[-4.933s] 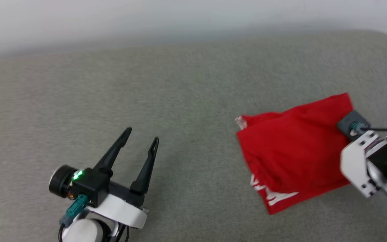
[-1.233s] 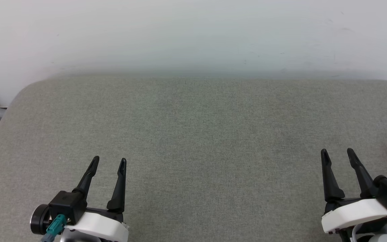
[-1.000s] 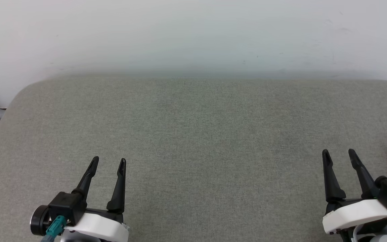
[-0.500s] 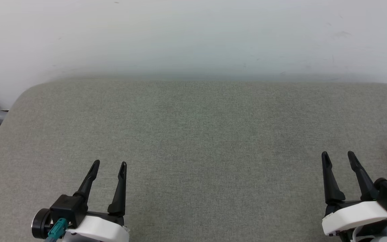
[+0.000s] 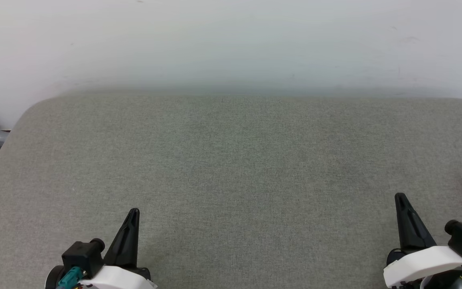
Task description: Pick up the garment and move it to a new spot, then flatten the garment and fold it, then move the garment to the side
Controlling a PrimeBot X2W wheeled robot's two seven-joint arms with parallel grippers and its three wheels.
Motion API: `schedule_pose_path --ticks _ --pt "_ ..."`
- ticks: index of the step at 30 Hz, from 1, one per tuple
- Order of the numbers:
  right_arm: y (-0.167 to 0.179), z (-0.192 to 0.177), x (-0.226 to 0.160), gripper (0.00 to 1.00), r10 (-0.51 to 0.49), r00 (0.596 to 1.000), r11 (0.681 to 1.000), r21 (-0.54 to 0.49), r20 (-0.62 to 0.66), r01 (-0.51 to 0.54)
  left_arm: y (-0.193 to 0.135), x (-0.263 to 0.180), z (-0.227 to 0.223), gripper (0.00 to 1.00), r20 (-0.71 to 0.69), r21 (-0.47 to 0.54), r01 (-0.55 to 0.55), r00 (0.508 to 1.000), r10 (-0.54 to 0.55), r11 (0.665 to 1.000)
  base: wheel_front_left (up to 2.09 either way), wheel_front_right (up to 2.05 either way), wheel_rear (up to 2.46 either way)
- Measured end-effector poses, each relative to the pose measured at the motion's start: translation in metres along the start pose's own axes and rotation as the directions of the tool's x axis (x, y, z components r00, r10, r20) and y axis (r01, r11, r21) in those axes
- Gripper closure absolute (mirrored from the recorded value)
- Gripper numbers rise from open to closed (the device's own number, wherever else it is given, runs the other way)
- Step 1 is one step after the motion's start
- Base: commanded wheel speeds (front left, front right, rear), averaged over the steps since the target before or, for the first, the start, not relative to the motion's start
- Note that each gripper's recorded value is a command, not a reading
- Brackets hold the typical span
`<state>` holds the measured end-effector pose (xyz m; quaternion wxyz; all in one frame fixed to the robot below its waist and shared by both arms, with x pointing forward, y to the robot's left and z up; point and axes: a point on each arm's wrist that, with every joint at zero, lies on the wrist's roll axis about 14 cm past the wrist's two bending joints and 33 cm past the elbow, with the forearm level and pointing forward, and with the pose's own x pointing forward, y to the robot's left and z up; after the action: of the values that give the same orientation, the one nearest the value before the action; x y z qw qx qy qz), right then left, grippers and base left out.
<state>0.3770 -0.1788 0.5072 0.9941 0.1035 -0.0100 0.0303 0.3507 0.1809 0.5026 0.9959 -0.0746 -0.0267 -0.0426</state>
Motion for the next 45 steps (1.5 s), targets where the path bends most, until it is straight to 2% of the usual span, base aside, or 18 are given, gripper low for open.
schedule_pose_path --ticks 7,17,30,45 --pt "-0.004 -0.002 -0.001 1.0 -0.023 1.0 0.991 0.131 -0.011 0.024 0.007 0.001 -0.004 1.0 -0.022 -0.134 -0.047 0.999 0.044 0.99 0.0 0.0 0.0" --pt "-0.009 -0.007 -0.001 1.0 -0.046 0.998 0.954 0.295 -0.031 0.053 0.015 0.005 -0.006 1.0 -0.046 -0.301 -0.094 0.995 0.084 0.949 0.0 0.0 0.0" --pt "-0.013 -0.007 0.001 1.0 -0.062 0.997 0.877 0.474 -0.04 0.074 0.022 0.009 -0.007 1.0 -0.067 -0.481 -0.132 0.991 0.114 0.867 0.0 0.0 0.0" --pt "-0.015 -0.007 0.003 1.0 -0.068 0.996 0.769 0.634 -0.05 0.084 0.024 0.014 -0.008 1.0 -0.088 -0.647 -0.153 0.988 0.127 0.747 0.0 0.0 0.0"
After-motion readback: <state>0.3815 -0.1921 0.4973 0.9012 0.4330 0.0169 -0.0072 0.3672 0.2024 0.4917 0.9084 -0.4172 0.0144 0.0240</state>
